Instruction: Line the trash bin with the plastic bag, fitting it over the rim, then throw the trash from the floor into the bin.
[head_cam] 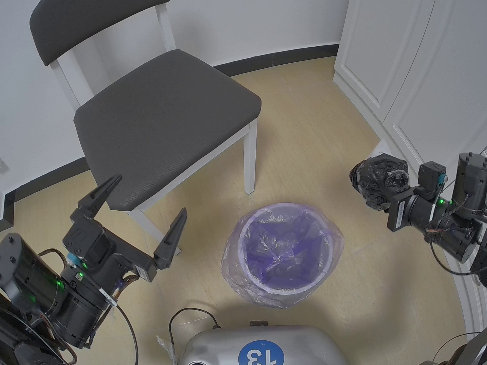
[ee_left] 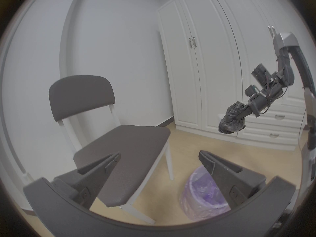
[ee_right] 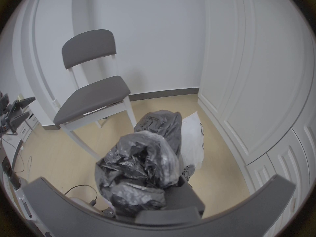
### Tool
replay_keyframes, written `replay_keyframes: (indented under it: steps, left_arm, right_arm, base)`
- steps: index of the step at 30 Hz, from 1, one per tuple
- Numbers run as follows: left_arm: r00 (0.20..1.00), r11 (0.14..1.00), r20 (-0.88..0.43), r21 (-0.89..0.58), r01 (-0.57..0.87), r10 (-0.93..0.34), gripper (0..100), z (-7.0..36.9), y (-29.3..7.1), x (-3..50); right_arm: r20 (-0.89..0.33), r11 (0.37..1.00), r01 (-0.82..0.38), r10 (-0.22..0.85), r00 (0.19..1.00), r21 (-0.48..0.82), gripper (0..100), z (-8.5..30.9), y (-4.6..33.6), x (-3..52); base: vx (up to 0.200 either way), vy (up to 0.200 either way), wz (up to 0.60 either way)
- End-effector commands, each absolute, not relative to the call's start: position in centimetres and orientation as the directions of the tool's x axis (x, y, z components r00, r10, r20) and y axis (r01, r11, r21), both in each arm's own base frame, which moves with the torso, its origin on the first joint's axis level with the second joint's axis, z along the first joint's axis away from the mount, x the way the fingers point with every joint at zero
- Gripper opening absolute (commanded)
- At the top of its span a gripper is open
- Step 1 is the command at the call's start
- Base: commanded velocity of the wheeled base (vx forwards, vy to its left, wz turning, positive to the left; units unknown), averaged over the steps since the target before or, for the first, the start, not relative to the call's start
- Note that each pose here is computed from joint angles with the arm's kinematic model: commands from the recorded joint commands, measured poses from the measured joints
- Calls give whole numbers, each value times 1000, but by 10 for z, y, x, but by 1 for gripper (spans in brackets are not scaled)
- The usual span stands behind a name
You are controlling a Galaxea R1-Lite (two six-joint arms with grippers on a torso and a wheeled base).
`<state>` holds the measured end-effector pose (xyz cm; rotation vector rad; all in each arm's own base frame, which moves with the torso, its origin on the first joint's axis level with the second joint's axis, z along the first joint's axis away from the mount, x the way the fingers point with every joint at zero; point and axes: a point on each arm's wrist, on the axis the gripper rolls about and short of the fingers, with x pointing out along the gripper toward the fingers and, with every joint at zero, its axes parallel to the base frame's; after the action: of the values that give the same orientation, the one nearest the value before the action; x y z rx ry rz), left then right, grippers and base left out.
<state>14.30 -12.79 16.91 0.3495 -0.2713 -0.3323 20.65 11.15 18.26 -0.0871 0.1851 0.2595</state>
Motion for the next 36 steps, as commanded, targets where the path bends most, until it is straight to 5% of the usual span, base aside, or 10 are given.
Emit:
replay_keyframes:
  steps: [1, 20, 36]
  left_arm:
    - [898, 900, 283, 377, 219, -337, 100, 185, -118, 132]
    - [901, 887, 286, 422, 186, -325, 100, 184, -109, 125]
    - [940, 916, 298, 401, 33, -165, 100, 190, -97, 146]
  right_arm:
    - [-218, 932, -356, 335, 917, -63, 0, 169, 138, 196]
    - [-225, 899, -435, 434, 872, 48, 0, 113, 194, 218]
    - [-505, 901, -282, 421, 754, 330, 0, 110, 228, 254]
  base:
    - [0, 0, 0]
    - [0, 0, 0]
    - [0, 0, 0]
